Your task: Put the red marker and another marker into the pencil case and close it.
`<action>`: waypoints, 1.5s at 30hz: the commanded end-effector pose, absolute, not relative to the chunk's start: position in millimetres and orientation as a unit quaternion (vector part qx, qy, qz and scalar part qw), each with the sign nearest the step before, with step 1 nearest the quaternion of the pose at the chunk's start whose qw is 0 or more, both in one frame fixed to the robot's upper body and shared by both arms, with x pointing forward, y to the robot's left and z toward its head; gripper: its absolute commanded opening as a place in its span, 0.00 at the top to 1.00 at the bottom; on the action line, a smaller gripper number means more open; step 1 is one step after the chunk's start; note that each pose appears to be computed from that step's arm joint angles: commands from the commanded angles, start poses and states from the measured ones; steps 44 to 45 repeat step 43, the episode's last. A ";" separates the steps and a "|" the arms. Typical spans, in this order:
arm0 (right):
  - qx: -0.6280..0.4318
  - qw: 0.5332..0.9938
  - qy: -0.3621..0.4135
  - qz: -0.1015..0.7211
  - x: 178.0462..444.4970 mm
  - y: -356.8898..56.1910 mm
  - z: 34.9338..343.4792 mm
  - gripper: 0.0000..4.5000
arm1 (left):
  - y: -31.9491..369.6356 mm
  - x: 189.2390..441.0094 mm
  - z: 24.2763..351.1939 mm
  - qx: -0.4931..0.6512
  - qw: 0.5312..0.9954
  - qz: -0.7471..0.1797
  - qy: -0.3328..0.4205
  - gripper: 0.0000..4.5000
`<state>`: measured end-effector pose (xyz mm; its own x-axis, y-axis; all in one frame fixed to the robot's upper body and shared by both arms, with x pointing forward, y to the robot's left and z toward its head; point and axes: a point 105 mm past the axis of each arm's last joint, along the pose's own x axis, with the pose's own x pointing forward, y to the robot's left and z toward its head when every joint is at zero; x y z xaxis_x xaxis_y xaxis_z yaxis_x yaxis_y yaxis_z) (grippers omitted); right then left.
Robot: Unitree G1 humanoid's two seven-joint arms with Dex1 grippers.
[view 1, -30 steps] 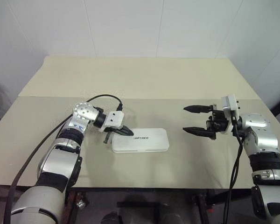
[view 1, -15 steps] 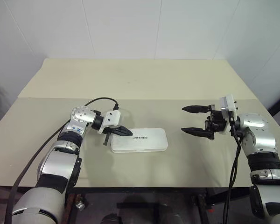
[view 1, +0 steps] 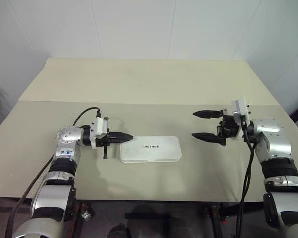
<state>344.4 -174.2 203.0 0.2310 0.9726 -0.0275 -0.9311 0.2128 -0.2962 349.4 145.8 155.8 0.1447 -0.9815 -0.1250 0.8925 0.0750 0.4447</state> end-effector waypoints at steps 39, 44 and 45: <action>-0.135 0.745 -0.110 0.643 348.5 -155.9 214.5 0.00 | 212.6 272.8 205.9 0.132 0.781 -0.583 -0.180 0.01; -0.128 0.748 -0.109 0.642 345.1 -155.3 212.6 0.00 | 212.6 273.2 204.0 0.132 0.788 -0.572 -0.185 0.01; -0.128 0.748 -0.109 0.642 345.1 -155.3 212.6 0.00 | 212.6 273.2 204.0 0.132 0.788 -0.572 -0.185 0.01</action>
